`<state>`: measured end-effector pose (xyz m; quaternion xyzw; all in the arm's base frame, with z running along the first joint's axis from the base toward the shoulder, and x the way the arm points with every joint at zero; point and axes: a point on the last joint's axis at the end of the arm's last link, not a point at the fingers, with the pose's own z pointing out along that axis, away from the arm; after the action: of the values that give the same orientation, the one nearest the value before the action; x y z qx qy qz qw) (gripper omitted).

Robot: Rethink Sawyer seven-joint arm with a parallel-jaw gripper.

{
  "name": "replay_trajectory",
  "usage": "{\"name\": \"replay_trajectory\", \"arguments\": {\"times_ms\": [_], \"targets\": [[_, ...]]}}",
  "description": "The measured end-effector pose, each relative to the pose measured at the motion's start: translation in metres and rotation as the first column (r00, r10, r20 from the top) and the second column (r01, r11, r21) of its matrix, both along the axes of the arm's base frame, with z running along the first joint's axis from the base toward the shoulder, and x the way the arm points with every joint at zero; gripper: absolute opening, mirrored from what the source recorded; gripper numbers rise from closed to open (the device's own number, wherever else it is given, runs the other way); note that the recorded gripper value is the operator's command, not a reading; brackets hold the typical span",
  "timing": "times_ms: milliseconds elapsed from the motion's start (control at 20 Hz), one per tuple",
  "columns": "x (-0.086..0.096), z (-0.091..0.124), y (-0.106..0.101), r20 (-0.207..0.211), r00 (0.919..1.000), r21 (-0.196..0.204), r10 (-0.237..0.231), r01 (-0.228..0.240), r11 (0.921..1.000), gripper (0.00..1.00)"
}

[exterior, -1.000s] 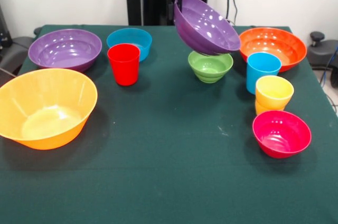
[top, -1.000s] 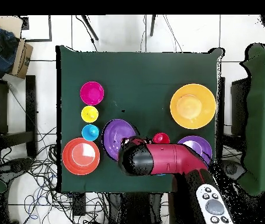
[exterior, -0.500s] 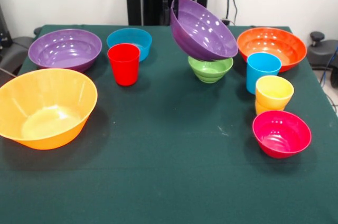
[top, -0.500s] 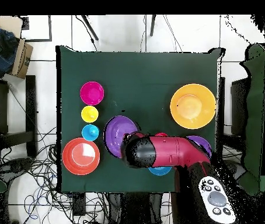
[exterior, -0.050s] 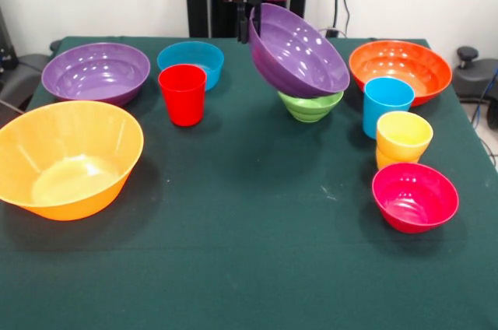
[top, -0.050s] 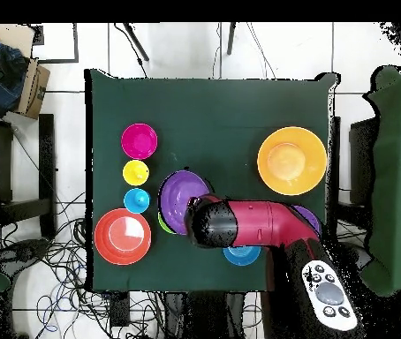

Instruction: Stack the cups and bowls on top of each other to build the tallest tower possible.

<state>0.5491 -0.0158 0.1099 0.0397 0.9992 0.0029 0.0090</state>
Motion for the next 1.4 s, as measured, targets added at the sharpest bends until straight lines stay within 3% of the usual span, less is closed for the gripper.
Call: {"name": "replay_trajectory", "arguments": {"times_ms": [1400], "targets": [[0.030, -0.006, -0.015, -0.084, 0.9963, -0.004, -0.020, 0.019, 0.9998, 0.00]]}}
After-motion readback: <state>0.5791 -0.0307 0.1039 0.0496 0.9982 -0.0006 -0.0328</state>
